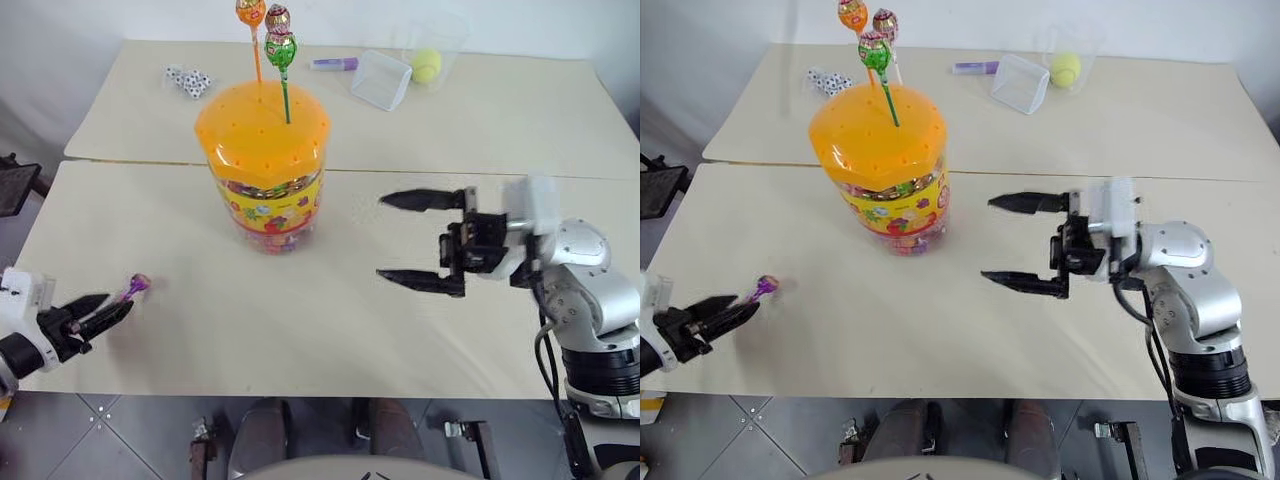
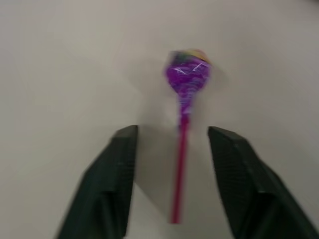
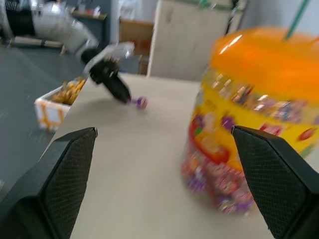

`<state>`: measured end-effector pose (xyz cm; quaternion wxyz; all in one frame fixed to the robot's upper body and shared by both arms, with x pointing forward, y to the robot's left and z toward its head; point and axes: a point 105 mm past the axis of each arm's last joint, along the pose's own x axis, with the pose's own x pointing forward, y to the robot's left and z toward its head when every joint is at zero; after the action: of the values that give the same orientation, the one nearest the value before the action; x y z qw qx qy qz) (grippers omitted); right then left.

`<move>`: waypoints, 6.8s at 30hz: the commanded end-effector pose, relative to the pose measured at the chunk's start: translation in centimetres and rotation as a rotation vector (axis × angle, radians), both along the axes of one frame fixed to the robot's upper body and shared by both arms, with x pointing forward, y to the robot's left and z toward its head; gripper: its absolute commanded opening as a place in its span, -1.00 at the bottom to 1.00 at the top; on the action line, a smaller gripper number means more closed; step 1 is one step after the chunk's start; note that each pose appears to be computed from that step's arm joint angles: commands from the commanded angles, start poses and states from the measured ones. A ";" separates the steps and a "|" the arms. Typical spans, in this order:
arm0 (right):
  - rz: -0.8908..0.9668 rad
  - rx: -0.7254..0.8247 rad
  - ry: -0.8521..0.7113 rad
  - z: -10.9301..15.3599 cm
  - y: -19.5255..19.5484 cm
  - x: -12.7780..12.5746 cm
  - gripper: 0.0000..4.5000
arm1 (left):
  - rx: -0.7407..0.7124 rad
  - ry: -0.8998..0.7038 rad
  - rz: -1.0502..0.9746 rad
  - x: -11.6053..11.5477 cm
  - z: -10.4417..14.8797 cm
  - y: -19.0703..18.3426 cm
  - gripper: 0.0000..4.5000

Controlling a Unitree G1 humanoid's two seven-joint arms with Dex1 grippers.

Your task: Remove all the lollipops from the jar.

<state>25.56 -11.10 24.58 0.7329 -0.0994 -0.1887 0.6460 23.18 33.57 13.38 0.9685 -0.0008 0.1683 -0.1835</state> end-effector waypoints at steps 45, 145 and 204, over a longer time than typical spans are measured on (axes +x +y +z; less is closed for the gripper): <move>-0.278 0.401 -0.021 6.5 -2.4 -1.7 1.00 | -0.132 -0.499 -0.742 15.0 19.9 -18.9 -0.15; -0.724 -0.691 0.179 -6.0 -15.7 7.7 -0.99 | -0.052 -0.494 -0.827 -2.3 9.3 -11.0 0.49; -0.135 0.164 0.261 11.8 18.2 12.1 -0.98 | -0.460 -0.739 -0.370 -0.8 11.8 -6.6 0.49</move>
<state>38.76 7.02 33.74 0.8147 0.0300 -0.0912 0.5719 23.14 27.05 23.94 0.8977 -0.1308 -0.2052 -0.3672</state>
